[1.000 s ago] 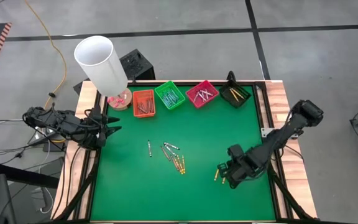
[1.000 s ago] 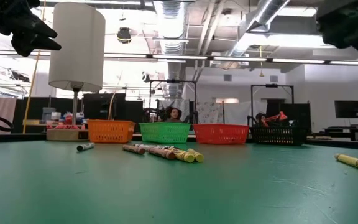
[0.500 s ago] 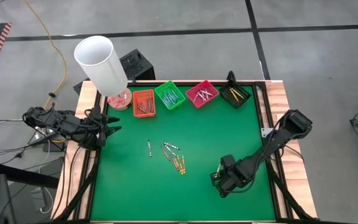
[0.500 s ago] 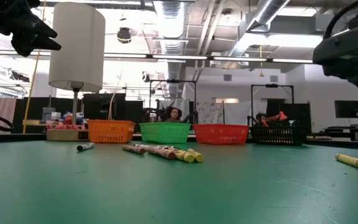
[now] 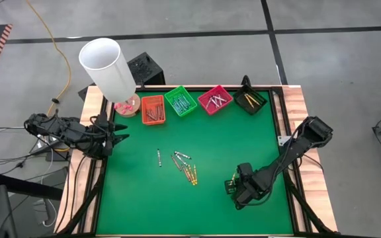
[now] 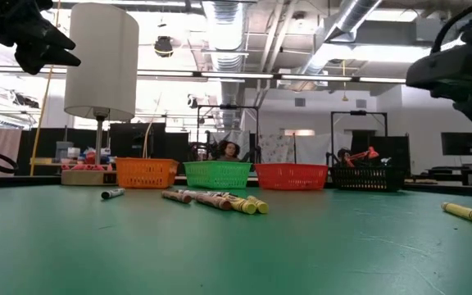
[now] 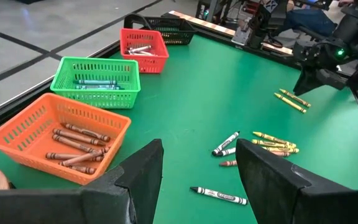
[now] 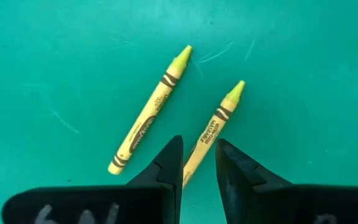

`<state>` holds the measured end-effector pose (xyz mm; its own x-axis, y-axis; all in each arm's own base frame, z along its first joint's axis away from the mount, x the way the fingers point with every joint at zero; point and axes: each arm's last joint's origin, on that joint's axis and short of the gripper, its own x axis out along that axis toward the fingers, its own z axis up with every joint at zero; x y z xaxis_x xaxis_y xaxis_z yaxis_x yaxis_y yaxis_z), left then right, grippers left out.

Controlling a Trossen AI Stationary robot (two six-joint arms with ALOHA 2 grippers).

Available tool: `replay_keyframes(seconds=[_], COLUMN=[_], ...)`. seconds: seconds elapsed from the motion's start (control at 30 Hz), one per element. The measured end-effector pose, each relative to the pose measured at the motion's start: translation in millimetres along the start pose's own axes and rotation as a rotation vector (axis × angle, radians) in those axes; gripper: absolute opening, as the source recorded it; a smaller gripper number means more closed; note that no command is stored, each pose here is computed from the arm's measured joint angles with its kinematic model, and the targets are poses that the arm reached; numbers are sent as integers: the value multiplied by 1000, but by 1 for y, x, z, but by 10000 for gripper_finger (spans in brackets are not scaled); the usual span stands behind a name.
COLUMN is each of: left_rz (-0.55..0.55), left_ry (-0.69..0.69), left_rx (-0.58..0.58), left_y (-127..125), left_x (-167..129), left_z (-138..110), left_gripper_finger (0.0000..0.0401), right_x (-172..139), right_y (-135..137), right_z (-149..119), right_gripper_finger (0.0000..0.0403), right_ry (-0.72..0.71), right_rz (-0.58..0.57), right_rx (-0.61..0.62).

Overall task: Sort crayons
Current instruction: Put the yellow/green crayon into the black bin

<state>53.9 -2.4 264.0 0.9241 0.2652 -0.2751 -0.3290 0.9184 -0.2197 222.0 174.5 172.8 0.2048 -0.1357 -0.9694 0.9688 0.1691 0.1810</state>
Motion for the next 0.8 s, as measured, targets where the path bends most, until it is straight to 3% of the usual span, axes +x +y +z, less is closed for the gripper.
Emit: replay_keyframes(seconds=[0.8], left_rz=[1], left_ry=[-1], left_rx=[0], left_y=[0], left_x=[0], left_z=[0], left_gripper_finger=[192], right_x=[7], right_y=[-6], right_z=[3], right_gripper_finger=[90], right_ry=[-18], right_rz=[-28], right_rx=[24])
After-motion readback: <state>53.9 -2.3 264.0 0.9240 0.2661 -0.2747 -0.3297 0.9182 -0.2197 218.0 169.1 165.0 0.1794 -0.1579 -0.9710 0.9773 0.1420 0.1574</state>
